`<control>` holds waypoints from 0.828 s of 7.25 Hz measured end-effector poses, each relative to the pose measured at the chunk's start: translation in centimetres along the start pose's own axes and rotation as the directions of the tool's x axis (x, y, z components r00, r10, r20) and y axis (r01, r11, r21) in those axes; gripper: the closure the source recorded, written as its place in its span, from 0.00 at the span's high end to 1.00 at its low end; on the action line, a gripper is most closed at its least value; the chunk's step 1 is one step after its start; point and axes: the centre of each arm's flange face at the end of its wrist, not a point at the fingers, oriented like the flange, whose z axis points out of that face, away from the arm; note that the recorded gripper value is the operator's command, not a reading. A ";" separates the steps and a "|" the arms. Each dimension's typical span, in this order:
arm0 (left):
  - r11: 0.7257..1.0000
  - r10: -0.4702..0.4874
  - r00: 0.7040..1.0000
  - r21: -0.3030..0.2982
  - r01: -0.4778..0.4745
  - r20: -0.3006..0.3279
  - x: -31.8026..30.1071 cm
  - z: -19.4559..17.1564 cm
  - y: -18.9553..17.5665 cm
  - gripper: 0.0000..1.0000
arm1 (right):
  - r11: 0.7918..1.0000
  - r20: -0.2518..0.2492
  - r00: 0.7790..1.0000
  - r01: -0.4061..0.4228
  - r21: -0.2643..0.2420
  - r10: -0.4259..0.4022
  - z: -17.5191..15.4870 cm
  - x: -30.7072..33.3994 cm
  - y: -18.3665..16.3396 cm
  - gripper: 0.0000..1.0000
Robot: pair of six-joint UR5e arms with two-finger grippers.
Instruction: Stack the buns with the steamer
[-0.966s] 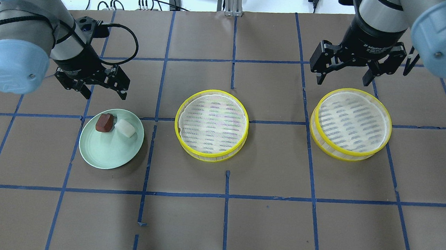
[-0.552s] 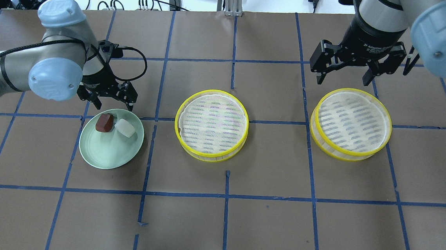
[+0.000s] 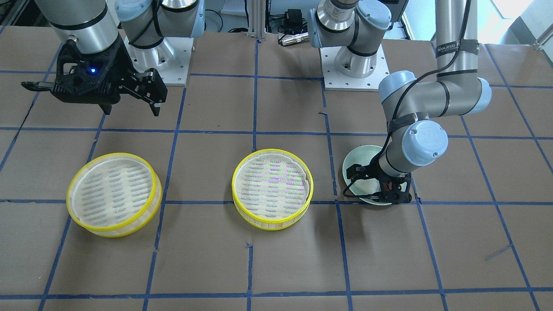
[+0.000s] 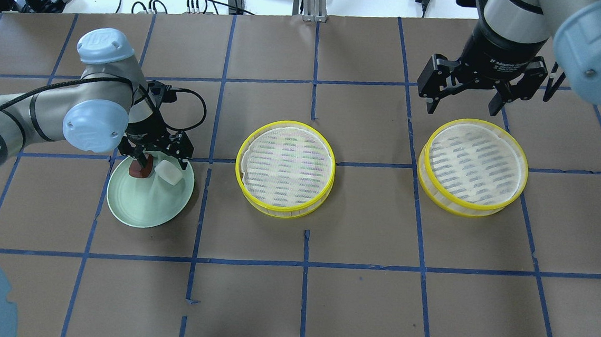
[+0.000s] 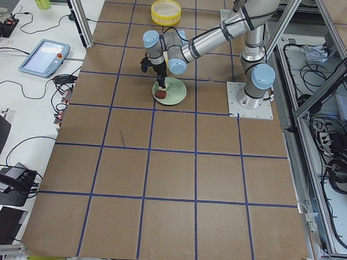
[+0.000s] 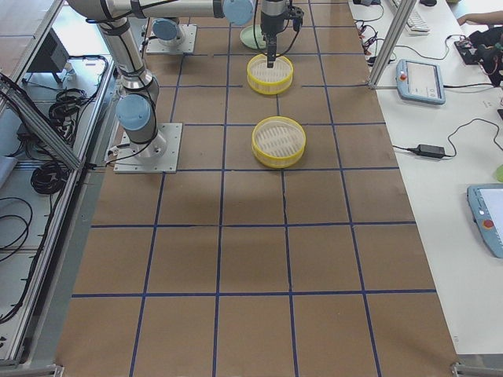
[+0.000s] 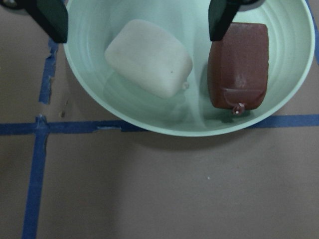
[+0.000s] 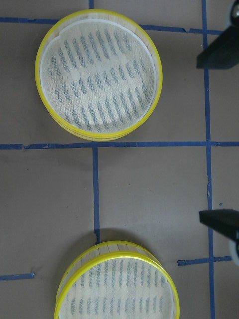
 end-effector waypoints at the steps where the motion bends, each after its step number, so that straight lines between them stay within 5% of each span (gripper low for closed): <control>1: 1.000 0.003 1.000 -0.007 -0.003 0.000 0.0 0.3 0.1 0.35 | 1.000 0.000 1.000 0.000 0.001 0.000 0.0 0.0 0.0 1.00; 3: 1.000 0.003 1.000 -0.006 -0.003 0.001 0.0 0.3 0.1 0.09 | 1.000 0.000 1.000 0.000 0.001 0.000 0.0 0.0 0.0 1.00; 6: 0.999 -0.021 1.000 0.036 0.021 0.008 -0.1 -1.2 -0.1 0.01 | 1.000 -0.006 1.000 0.000 -0.006 0.000 0.2 0.5 -0.2 1.00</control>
